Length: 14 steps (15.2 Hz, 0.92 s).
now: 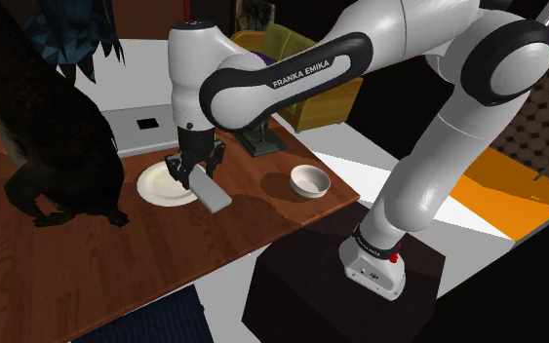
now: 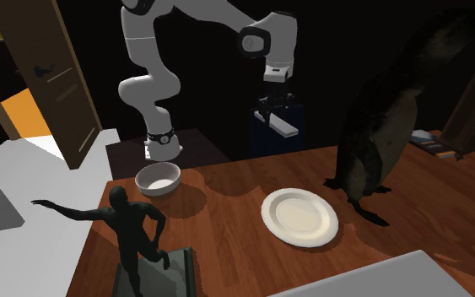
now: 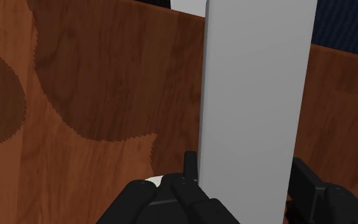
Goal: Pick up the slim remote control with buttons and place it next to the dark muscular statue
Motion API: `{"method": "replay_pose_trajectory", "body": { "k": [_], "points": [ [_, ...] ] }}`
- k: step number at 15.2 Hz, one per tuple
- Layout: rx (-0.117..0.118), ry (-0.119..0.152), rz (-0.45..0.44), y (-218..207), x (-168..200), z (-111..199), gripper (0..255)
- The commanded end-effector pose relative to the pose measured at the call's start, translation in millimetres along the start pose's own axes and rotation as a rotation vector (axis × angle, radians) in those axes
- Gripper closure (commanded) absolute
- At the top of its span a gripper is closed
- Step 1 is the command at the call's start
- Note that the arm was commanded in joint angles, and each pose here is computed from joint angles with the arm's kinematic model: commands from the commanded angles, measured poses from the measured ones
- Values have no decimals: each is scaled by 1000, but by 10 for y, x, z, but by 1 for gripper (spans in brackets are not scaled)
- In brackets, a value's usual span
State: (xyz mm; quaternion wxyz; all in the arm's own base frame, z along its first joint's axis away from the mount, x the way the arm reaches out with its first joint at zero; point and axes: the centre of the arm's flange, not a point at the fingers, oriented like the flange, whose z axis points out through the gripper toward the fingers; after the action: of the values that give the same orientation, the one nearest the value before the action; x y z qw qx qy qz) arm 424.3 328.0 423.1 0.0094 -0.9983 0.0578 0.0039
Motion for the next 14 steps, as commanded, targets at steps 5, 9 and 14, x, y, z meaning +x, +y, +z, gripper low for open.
{"method": "replay_pose_trajectory", "body": {
  "k": [5, 9, 14],
  "points": [
    [0, 0, 0, -10, -11, -320, 255],
    [0, 0, 0, -14, -13, -531, 255],
    [0, 0, 0, -19, -15, -795, 255]
  ]
}}
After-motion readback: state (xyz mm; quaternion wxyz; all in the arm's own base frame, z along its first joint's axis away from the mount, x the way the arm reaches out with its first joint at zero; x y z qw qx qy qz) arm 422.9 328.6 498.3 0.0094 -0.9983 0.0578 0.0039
